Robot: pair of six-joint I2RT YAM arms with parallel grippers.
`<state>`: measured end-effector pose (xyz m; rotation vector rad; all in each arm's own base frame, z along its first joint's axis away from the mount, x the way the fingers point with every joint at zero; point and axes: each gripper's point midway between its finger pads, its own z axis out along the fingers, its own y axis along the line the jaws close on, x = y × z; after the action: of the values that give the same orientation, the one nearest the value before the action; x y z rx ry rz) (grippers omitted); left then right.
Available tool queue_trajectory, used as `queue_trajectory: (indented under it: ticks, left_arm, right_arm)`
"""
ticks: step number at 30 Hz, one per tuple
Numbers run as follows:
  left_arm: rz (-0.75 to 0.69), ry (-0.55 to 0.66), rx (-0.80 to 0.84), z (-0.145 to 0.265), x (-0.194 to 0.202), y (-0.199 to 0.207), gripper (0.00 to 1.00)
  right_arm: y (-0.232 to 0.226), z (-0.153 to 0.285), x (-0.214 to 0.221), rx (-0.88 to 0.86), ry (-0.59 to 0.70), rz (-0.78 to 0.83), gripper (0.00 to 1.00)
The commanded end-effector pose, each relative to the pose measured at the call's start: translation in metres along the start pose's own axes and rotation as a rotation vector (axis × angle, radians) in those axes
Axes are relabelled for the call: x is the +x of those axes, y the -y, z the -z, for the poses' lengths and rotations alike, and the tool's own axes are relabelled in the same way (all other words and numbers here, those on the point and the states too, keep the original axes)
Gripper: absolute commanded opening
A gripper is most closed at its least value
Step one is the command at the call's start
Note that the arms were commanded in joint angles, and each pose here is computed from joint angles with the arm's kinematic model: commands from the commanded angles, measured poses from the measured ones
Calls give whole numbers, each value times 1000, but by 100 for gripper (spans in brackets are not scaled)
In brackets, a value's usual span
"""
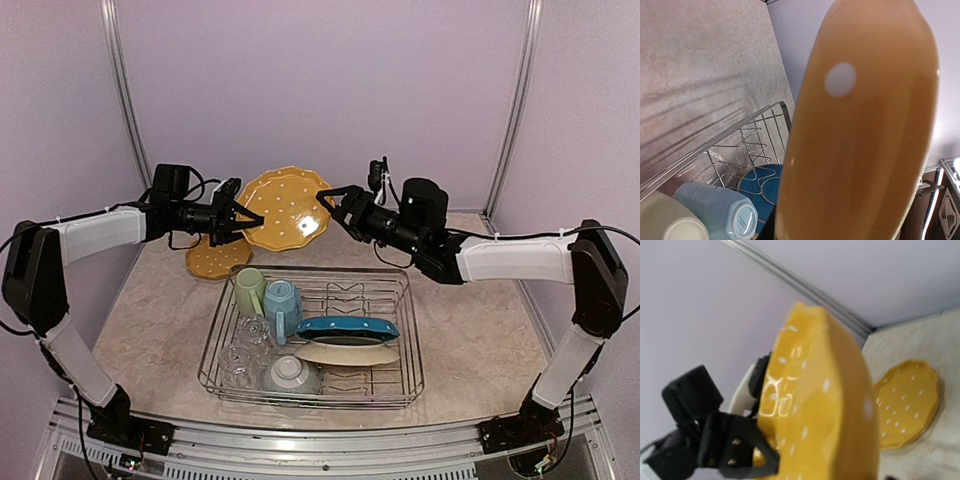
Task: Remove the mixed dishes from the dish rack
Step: Pass from the right arm to the left, then place the plate on the plate.
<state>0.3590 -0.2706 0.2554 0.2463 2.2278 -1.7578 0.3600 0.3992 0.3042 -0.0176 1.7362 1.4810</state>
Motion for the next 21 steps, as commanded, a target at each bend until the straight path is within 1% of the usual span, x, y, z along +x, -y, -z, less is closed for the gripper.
queue_trajectory:
  ticks: [1, 4, 6, 8, 9, 10, 11, 12, 16, 18, 21]
  left_arm:
    - [-13, 89, 16, 34, -27, 8, 0]
    - [25, 161, -34, 56, -42, -7, 0]
    - [82, 238, -155, 75, -53, -32, 0]
    - [170, 300, -275, 97, -60, -62, 0]
    - [215, 329, -303, 110, -64, -75, 0]
    - [243, 333, -298, 113, -65, -81, 0]
    - [282, 375, -304, 132, -72, -95, 0]
    - [307, 393, -306, 140, -74, -102, 0]
    - [390, 420, -353, 159, -78, -134, 0]
    - [423, 423, -375, 162, -78, -148, 0]
    - [450, 418, -389, 161, -77, -159, 0]
  right_arm:
    - [0, 19, -18, 76, 41, 80, 78]
    - [14, 31, -20, 155, 23, 101, 83]
    - [22, 39, -20, 217, 11, 128, 84]
    - [27, 47, -23, 276, 6, 165, 85]
    - [29, 53, -26, 304, 9, 182, 85]
    - [29, 57, -26, 320, 1, 197, 86]
    - [32, 61, -27, 347, 1, 211, 86]
    - [34, 65, -27, 367, -5, 226, 86]
    - [47, 81, -28, 484, -44, 295, 88]
    - [57, 88, -27, 555, -78, 335, 91]
    - [70, 98, -30, 688, -134, 386, 93]
